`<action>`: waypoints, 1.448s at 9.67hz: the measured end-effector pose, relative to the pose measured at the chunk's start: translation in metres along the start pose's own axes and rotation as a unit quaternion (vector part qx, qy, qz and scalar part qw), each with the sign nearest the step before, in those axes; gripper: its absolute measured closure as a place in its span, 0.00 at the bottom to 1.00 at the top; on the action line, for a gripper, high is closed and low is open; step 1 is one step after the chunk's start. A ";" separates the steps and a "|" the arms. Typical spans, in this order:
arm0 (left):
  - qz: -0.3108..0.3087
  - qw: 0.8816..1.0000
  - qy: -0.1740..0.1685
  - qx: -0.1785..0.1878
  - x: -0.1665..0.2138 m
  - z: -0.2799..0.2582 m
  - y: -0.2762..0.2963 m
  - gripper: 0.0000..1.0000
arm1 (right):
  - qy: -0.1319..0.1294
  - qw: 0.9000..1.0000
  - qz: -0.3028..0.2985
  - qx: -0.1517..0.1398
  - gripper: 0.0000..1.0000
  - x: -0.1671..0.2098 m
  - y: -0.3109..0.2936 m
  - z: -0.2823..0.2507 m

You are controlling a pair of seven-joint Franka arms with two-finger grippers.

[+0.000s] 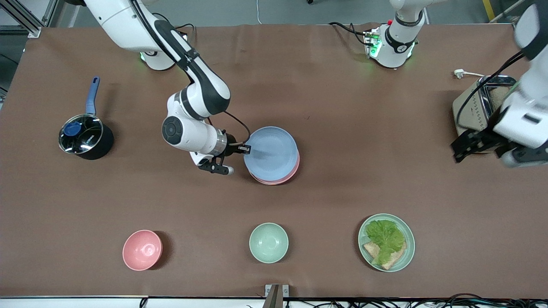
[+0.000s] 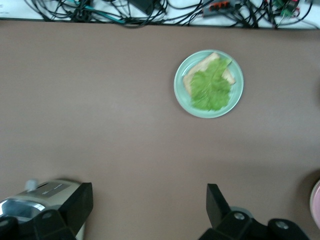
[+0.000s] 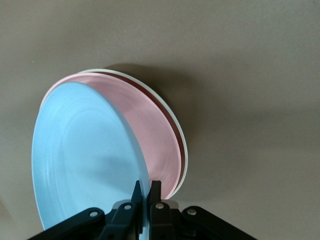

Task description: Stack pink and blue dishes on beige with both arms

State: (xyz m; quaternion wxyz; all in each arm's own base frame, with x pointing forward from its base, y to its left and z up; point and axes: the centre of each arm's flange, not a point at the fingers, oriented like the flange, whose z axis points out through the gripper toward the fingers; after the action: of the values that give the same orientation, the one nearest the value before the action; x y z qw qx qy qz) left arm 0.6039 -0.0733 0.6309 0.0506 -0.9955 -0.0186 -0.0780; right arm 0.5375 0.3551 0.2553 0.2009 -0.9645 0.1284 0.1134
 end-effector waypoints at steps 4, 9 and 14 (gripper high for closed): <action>0.030 0.999 -0.037 -0.006 -0.032 -0.042 -0.016 0.00 | 0.008 1.000 -0.002 -0.002 0.91 -0.005 0.000 0.020; 0.034 0.998 -0.050 -0.024 -0.055 -0.056 -0.028 0.00 | 0.007 1.000 0.004 -0.006 0.53 -0.001 0.007 0.027; 0.050 0.997 -0.060 -0.029 -0.057 -0.050 -0.025 0.00 | 0.034 0.998 -0.027 -0.034 0.00 0.020 0.013 -0.079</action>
State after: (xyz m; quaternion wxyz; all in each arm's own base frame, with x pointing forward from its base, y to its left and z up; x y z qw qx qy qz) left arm 0.5384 -0.0552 0.6735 0.0239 -0.9991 0.0301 -0.0159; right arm 0.5656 0.3067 0.3161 0.1667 -0.9771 0.1057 0.0791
